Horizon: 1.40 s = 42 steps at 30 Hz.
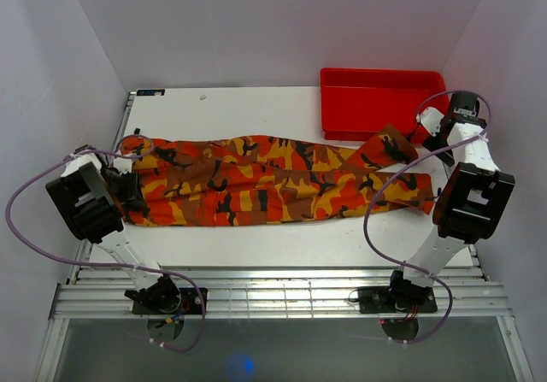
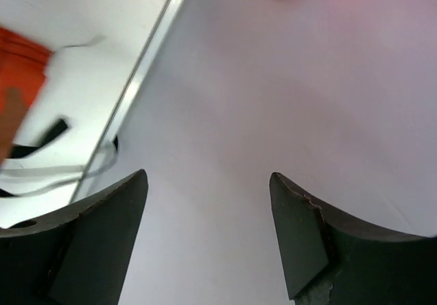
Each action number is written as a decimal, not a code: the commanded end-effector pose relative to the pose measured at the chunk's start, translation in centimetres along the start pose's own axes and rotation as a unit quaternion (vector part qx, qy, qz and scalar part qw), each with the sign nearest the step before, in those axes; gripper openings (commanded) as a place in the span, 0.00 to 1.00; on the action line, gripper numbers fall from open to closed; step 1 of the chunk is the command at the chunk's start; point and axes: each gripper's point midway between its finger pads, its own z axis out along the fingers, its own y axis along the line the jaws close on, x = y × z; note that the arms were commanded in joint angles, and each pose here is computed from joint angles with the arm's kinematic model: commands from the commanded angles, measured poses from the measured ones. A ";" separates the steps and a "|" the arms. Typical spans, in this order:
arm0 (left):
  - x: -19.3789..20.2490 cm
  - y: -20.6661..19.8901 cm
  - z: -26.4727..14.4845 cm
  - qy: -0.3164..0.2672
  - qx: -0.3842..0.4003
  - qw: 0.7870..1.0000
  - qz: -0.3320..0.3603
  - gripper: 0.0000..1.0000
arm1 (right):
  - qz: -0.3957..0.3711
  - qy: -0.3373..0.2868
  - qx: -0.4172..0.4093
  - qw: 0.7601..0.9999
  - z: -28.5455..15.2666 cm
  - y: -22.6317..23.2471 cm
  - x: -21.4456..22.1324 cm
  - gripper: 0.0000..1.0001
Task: Fold and stack the trousers
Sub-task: Flatten the trousers out
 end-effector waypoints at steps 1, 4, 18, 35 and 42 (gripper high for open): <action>-2.8 2.2 -3.7 -0.061 -0.071 0.994 0.062 0.48 | -0.011 -0.053 -0.001 0.999 -5.1 -1.7 -1.8 0.77; -3.7 0.3 -5.6 -0.088 -0.042 0.993 0.070 0.53 | 0.006 -0.104 -0.099 0.990 -7.5 2.2 -3.5 0.66; -3.0 -2.2 -5.9 -0.081 0.011 0.996 0.033 0.54 | 0.035 -0.081 -0.333 0.939 -6.8 22.9 -3.4 0.49; 8.4 -0.9 -0.7 0.056 -0.041 0.995 0.065 0.43 | -0.076 0.028 -0.270 0.959 -3.8 23.3 9.6 0.48; 6.6 -2.7 -6.0 0.014 -0.015 0.991 0.130 0.41 | -0.033 -0.122 -0.302 0.945 -9.3 19.0 3.2 0.53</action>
